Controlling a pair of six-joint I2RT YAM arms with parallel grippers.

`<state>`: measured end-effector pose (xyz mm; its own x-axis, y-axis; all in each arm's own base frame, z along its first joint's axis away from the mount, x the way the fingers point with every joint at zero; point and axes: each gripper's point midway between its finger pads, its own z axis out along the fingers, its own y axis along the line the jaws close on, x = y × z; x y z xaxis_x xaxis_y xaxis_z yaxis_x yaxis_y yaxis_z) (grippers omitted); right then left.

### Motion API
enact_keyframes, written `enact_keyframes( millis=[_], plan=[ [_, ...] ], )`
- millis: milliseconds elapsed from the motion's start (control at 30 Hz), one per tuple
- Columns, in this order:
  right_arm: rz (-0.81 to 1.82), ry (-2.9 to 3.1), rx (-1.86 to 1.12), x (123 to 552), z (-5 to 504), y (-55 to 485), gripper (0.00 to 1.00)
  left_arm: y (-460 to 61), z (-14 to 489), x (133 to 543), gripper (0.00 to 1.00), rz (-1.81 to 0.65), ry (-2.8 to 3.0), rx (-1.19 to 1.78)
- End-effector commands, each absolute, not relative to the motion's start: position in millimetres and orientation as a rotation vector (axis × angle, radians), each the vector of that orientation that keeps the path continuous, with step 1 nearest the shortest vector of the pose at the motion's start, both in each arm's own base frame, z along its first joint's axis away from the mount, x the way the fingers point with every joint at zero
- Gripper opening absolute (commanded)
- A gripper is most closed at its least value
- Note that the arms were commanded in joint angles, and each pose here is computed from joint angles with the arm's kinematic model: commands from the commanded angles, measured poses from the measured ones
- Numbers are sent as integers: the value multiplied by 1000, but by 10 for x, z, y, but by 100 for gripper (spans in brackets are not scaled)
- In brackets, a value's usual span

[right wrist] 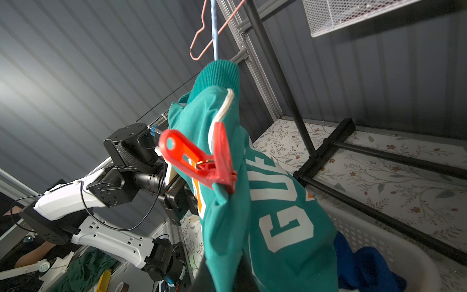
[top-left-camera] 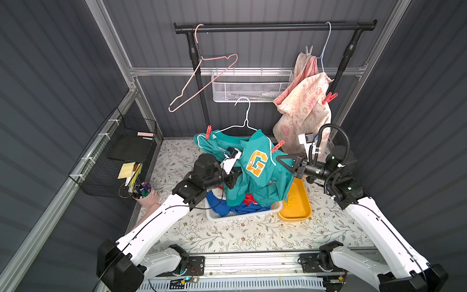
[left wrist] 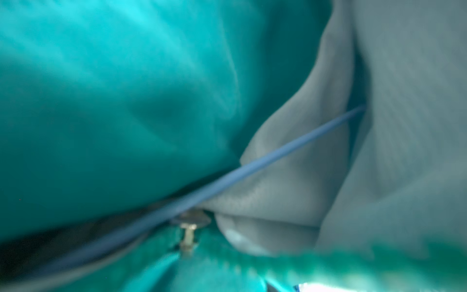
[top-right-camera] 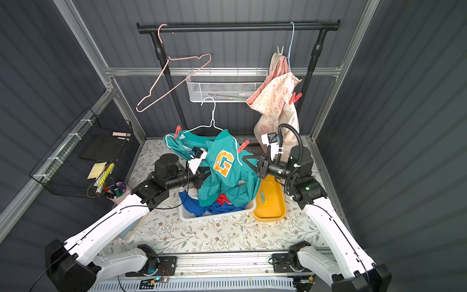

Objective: Remove the clothespins securing jackets to the hanger
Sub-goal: Adjust the jacket in the basket.

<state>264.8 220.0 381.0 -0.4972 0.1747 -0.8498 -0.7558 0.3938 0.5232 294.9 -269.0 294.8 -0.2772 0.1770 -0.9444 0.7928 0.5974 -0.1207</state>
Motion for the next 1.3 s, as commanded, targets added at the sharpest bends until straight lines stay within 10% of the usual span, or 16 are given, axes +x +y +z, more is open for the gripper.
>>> enact_keyframes(
  millis=[0, 933, 1100, 1267],
  plan=[
    [1244, 1710, -540, 2683, 3780, 2234, 0, -2724, 2806, 3062, 0, -719, 1791, 738],
    [1310, 1931, -564, 2805, 2889, 2559, 0, -2384, 1222, 3150, 0, -669, 2160, 332],
    [1301, 1954, -557, 2824, 2789, 2557, 0, -2316, 1365, 3170, 56, -644, 2143, 291],
    [1295, 1956, -556, 2831, 2774, 2553, 0, -2179, 1689, 3188, 74, -597, 2096, 227]
  ],
)
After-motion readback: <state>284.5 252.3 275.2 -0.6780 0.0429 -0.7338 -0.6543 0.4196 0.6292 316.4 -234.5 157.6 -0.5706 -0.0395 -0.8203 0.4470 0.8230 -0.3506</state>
